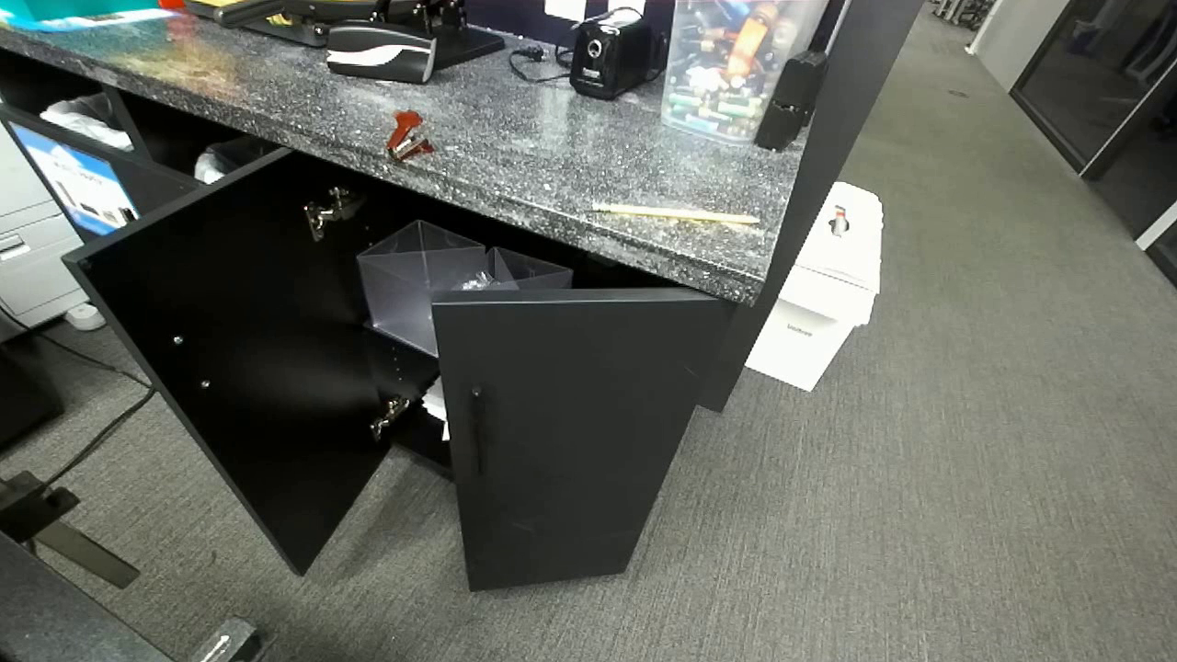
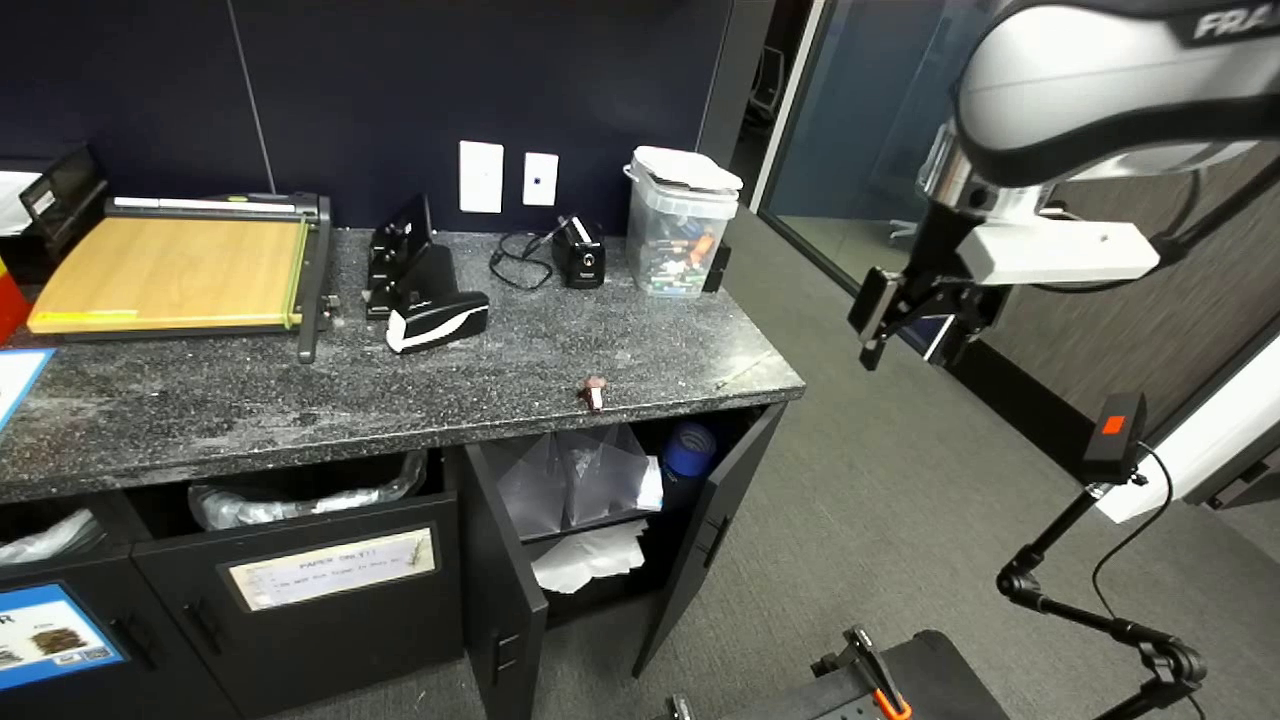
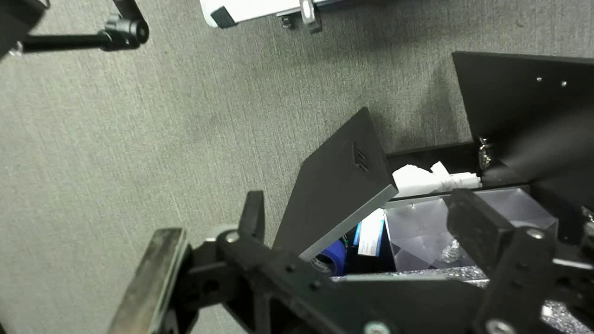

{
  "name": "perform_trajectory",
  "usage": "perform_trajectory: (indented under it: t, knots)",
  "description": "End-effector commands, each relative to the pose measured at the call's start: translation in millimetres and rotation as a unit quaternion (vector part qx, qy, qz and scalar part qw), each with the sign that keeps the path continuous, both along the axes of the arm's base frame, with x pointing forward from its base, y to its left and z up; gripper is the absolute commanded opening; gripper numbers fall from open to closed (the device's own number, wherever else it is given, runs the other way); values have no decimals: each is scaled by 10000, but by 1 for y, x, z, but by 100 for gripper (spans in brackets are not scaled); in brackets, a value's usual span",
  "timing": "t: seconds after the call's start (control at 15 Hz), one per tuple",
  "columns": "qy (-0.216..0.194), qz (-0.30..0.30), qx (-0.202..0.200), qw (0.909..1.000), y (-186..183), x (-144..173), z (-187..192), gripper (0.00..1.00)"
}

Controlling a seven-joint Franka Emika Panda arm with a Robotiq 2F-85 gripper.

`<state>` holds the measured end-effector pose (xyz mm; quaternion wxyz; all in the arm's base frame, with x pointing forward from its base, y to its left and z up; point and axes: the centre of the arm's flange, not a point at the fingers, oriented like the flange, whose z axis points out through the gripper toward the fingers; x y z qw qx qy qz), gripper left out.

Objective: Close the bottom right cabinet door

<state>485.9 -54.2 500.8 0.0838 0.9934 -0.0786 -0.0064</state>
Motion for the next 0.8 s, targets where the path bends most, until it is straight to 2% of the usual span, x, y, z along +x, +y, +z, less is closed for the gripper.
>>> perform_trajectory:
  t: [0.0,0.13,0.33,0.53,0.73]
  knots:
    - [48,209,49,9998,-16,84,-49,100]
    - [128,397,49,9991,-26,111,-90,100]
    - [324,742,59,9967,-46,134,-156,100]
    - [606,1063,38,9925,-64,151,-218,100]
    - [918,1430,4,9855,-75,156,-273,100]
